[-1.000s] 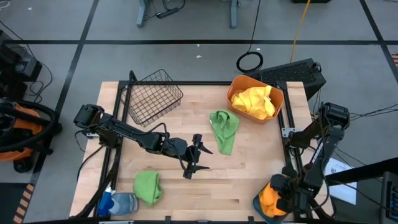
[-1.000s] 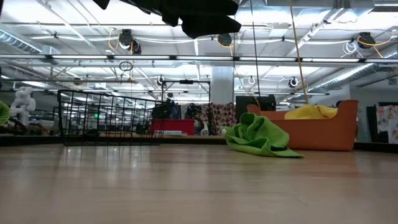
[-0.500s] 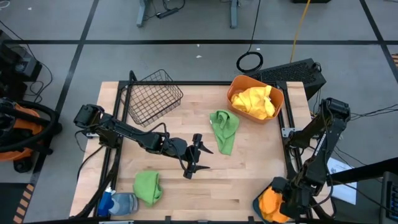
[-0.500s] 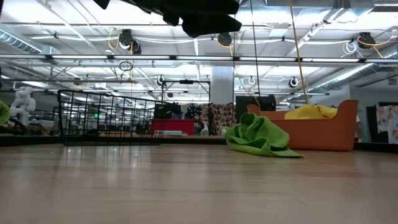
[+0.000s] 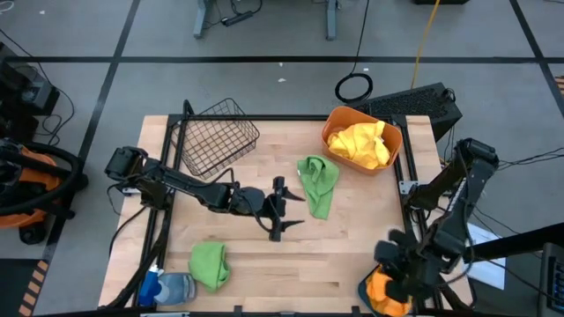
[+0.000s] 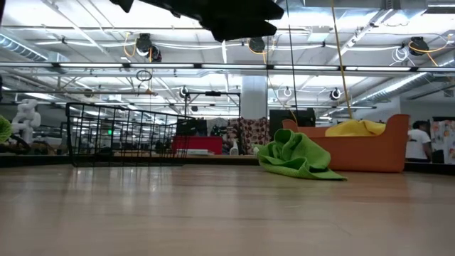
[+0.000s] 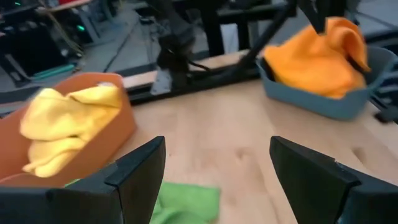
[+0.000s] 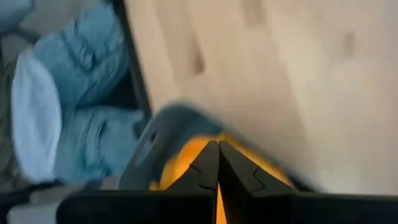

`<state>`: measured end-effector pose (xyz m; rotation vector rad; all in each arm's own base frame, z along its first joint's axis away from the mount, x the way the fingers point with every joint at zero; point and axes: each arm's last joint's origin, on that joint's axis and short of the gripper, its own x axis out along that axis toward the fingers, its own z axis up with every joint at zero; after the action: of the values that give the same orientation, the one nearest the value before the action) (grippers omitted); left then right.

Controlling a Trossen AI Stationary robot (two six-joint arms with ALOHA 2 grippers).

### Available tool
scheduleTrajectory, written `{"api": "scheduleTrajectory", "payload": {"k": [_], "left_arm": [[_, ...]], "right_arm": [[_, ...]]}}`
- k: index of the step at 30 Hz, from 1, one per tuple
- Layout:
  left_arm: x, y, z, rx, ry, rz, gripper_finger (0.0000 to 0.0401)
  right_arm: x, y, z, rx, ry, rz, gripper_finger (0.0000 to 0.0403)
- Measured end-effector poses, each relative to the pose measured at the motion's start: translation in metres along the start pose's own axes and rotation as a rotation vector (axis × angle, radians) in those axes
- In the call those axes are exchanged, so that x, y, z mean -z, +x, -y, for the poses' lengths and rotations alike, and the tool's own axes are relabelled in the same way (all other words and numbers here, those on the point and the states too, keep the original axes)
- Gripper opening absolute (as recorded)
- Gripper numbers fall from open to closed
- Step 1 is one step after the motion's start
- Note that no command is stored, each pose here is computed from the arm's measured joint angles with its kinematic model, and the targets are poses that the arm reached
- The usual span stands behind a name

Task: Sort microfiber towel by color & place in baskets
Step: Put the top green microfiber cloth into the black wire basket

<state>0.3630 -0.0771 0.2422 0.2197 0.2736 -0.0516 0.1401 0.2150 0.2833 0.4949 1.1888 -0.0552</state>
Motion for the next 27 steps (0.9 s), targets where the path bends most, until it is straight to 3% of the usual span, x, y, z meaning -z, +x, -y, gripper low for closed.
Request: {"api": "scheduleTrajectory", "payload": {"k": [8, 12, 15, 21, 27], "left_arm": [[0.024, 0.025, -0.019, -0.097, -0.025, -0.012, 0.0295], [0.049, 0.038, -0.044, -0.285, -0.179, -0.111, 0.0295], [0.054, 0.038, -0.057, -0.329, -0.249, -0.156, 0.0295], [0.034, 0.009, -0.061, -0.328, -0.288, -0.238, 0.0295], [0.012, -0.031, -0.050, -0.357, -0.284, -0.322, 0.0295]], "right_arm": [[-0.054, 0.018, 0.018, 0.128, -0.156, 0.082, 0.0000], [-0.093, 0.025, 0.040, 0.379, -0.141, 0.352, 0.0000], [-0.122, 0.032, 0.054, 0.582, -0.051, 0.611, 0.0005], [-0.166, 0.068, 0.087, 0.689, 0.013, 0.631, 0.0057], [-0.169, 0.104, 0.119, 0.778, 0.067, 0.557, 0.0138]]}}
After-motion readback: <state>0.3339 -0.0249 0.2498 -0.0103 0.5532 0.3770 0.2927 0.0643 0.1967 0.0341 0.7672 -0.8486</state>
